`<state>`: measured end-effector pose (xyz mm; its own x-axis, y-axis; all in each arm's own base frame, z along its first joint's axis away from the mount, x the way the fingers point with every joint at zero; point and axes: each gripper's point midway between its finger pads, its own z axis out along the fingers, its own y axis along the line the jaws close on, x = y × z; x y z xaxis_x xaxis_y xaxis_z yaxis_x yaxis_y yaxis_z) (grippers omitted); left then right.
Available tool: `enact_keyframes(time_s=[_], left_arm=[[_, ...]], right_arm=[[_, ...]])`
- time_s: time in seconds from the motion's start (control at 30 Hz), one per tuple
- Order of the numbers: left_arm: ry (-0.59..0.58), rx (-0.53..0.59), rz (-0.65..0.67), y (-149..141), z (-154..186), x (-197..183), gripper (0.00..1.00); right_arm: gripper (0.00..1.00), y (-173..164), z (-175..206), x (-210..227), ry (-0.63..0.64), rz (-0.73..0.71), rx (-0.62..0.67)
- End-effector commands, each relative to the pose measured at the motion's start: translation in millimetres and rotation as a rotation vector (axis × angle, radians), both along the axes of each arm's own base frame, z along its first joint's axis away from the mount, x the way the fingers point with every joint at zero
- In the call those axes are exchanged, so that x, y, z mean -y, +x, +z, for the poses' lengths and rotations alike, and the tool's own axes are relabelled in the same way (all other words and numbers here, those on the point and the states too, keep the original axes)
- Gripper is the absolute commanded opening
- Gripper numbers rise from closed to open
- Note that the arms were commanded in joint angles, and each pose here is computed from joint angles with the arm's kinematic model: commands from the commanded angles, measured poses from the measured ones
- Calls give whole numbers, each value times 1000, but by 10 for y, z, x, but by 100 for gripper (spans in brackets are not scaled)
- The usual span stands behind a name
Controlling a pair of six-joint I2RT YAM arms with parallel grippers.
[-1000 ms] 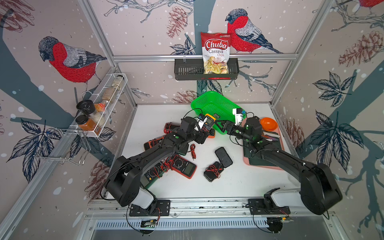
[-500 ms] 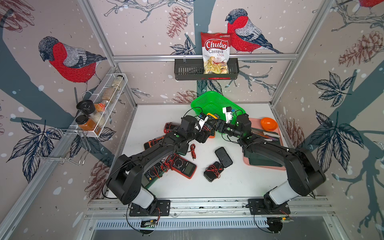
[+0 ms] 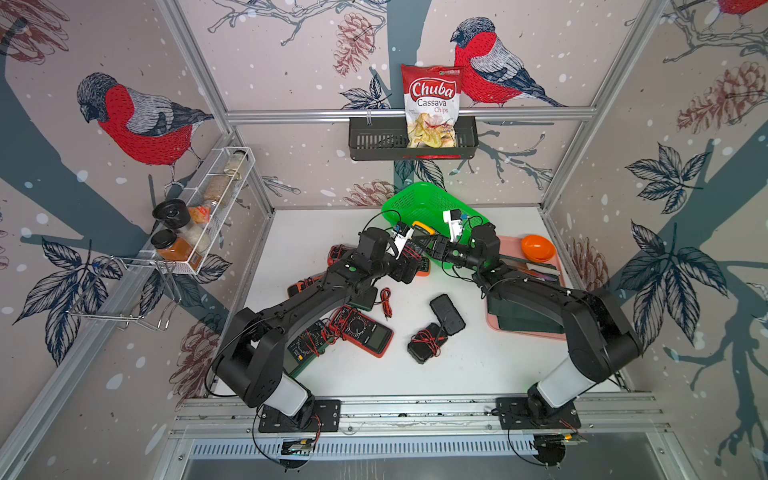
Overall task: Put the multimeter into the basket
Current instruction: Pick up the multimeter from the center of the board, then place the multimeter in the basket.
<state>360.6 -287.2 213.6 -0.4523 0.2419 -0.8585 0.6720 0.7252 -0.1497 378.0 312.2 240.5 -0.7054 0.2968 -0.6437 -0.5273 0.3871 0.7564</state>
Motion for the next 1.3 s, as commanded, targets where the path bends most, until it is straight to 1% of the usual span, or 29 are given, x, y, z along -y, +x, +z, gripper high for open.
enact_keyframes(time_s=[0.0, 0.1, 0.2, 0.37, 0.5, 0.63, 0.73, 0.93, 1.13, 1.27], left_arm=[[-86, 77, 22, 54, 327, -38, 98], [-121, 129, 79, 49, 520, -176, 98], [-148, 193, 153, 38, 695, -341, 98], [-173, 230, 317, 7, 717, -697, 98], [-197, 227, 387, -26, 671, -891, 98], [-185, 202, 423, -32, 554, -995, 98], [-186, 186, 435, -30, 492, -1018, 98], [-199, 166, 442, -28, 411, -1021, 98], [-206, 141, 454, 0, 322, -1025, 98], [-217, 133, 452, 2, 307, -1007, 98]], right_arm=[[18, 210, 215, 121, 53, -60, 50], [16, 475, 305, 291, 75, -130, 65], [14, 827, 283, 491, 81, -224, 55], [12, 1480, 129, 730, 135, -331, 16], [10, 1892, -9, 663, 154, -355, 14], [10, 2208, -252, 542, 171, -375, -5], [10, 2393, -500, 495, 154, -415, -32], [10, 2596, -884, 388, 111, -456, -78], [12, 2686, -1213, 202, 48, -448, -135], [13, 2681, -1371, 144, 45, -437, -179]])
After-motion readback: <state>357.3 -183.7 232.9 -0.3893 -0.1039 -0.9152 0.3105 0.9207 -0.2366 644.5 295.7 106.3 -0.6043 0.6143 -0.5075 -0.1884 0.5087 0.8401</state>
